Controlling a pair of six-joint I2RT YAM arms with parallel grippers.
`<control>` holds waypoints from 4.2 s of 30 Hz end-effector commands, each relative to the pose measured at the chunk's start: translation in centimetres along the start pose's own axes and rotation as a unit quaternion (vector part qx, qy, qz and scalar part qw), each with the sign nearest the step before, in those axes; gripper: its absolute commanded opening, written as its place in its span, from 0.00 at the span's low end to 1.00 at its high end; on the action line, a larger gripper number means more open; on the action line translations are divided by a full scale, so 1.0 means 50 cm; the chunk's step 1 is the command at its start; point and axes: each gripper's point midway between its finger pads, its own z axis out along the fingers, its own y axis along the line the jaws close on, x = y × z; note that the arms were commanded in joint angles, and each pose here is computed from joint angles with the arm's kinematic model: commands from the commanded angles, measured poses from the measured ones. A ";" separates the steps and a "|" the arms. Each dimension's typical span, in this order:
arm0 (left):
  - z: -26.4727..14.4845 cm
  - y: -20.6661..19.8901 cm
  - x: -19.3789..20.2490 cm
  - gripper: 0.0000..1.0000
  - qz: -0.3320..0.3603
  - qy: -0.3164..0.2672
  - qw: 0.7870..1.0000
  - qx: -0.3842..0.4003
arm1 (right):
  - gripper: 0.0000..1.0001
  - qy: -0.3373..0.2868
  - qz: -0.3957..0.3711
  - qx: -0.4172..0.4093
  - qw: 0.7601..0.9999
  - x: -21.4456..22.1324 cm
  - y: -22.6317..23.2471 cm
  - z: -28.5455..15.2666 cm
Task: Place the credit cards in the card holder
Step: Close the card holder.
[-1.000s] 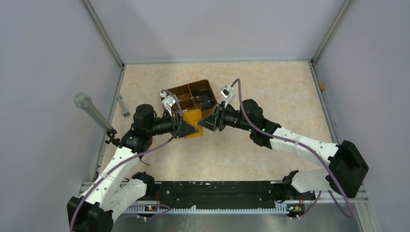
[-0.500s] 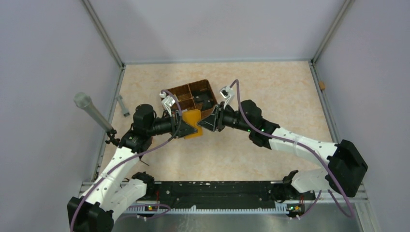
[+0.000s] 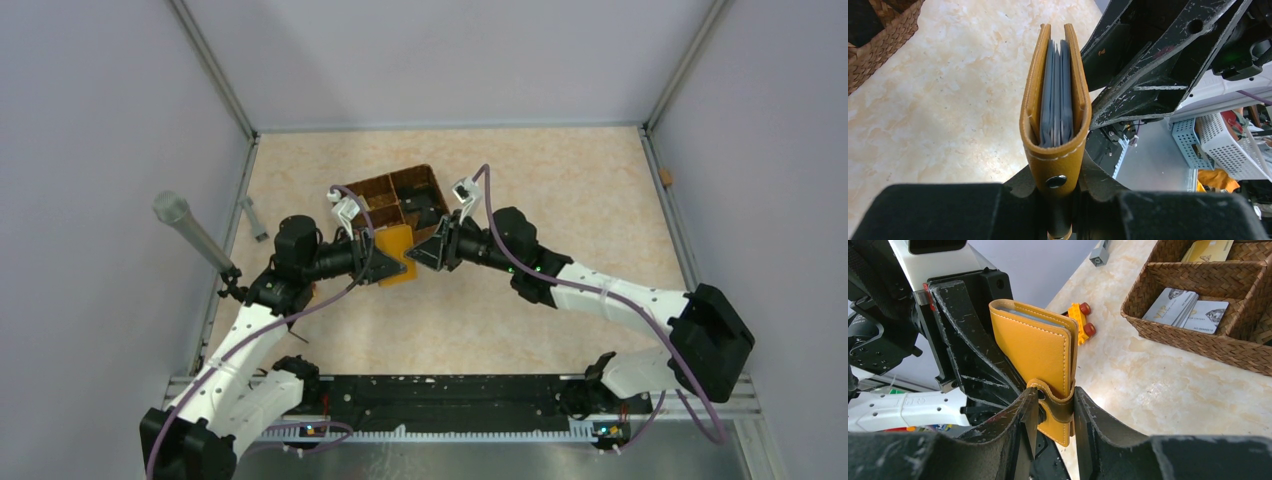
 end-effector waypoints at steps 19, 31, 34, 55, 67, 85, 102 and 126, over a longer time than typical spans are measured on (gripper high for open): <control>0.002 -0.040 -0.047 0.00 0.043 -0.026 0.998 0.032 | 0.29 -0.001 -0.004 -0.077 0.997 -0.007 0.104 0.039; 0.004 -0.034 -0.052 0.00 0.041 -0.030 0.998 0.026 | 0.26 0.009 0.008 -0.092 0.996 0.020 0.129 0.060; 0.004 -0.024 -0.055 0.00 0.041 -0.032 0.999 0.013 | 0.27 0.006 0.004 -0.071 0.997 0.016 0.118 0.057; -0.004 -0.086 -0.041 0.00 0.064 -0.015 0.992 0.109 | 0.71 -0.002 -0.048 -0.147 0.988 -0.093 0.098 -0.057; 0.005 -0.101 -0.014 0.21 0.028 0.031 0.986 0.162 | 0.00 0.021 -0.041 -0.178 0.983 -0.101 0.114 -0.042; 0.003 -0.091 -0.032 0.29 0.033 0.009 0.990 0.136 | 0.00 0.100 -0.040 -0.213 0.971 -0.066 0.076 -0.079; 0.073 0.131 0.171 0.00 -0.207 0.023 0.972 -0.108 | 0.61 0.050 0.025 0.228 0.972 0.074 -0.194 -0.095; 0.086 0.226 0.278 0.00 -0.259 0.093 0.940 -0.200 | 0.45 0.176 0.002 0.277 0.945 0.258 -0.209 0.047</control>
